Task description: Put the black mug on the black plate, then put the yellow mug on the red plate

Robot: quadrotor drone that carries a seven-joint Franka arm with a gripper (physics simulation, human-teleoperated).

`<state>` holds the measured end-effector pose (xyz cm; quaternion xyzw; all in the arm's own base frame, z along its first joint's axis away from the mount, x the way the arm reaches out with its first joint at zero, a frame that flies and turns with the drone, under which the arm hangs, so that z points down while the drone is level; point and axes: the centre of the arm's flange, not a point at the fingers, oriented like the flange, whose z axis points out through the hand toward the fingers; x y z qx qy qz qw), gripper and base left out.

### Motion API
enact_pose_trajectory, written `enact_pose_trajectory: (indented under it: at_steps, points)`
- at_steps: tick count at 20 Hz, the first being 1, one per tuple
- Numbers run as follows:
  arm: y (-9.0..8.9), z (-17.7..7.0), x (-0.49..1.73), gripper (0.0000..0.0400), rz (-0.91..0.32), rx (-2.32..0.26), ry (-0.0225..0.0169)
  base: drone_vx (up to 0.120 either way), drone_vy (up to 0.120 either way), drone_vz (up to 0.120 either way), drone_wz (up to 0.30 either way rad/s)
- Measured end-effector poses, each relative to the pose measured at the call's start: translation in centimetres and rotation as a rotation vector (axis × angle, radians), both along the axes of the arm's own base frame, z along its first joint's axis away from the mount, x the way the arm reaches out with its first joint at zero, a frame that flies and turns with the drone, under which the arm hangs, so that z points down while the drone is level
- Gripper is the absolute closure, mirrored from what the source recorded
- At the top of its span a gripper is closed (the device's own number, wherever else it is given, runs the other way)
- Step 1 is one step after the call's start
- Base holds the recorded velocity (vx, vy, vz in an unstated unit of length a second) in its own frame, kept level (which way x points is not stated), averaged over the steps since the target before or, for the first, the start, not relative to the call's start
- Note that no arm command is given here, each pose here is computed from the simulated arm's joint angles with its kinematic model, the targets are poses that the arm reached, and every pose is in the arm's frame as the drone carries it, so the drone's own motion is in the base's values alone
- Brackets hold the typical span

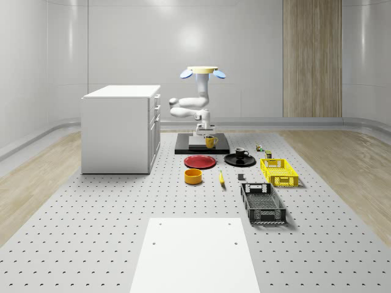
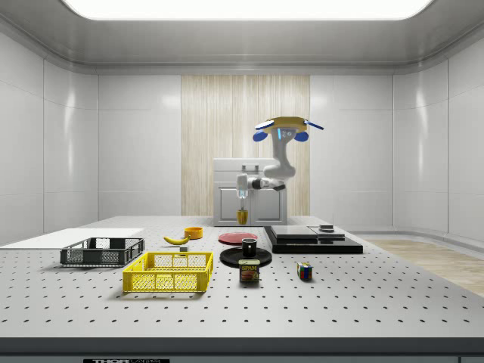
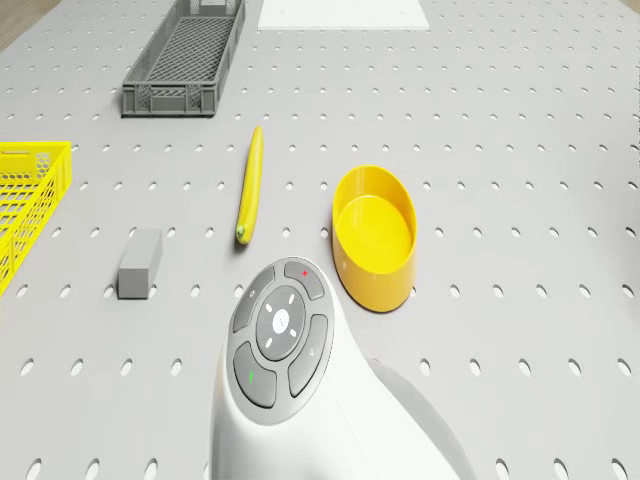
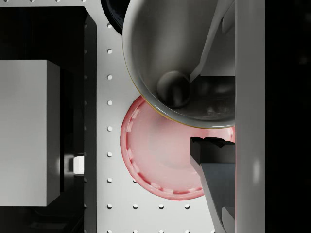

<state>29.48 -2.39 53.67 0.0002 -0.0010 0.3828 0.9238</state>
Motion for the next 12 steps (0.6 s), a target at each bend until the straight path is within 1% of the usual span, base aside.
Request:
enact_pose_trajectory:
  at_steps: [6, 7, 12]
  points:
    - [0.0, 0.0, 0.0, 0.029, 0.0, 0.0, 0.0, 0.0, -0.12, 0.0, 0.0]
    - [0.0, 0.0, 0.0, 0.029, 0.0, 0.0, 0.0, 0.0, -0.08, 0.0, 0.0]
    - [1.4, 0.0, 0.0, 0.029, 0.0, 0.0, 0.0, 0.0, 0.0, 0.0, 0.0]
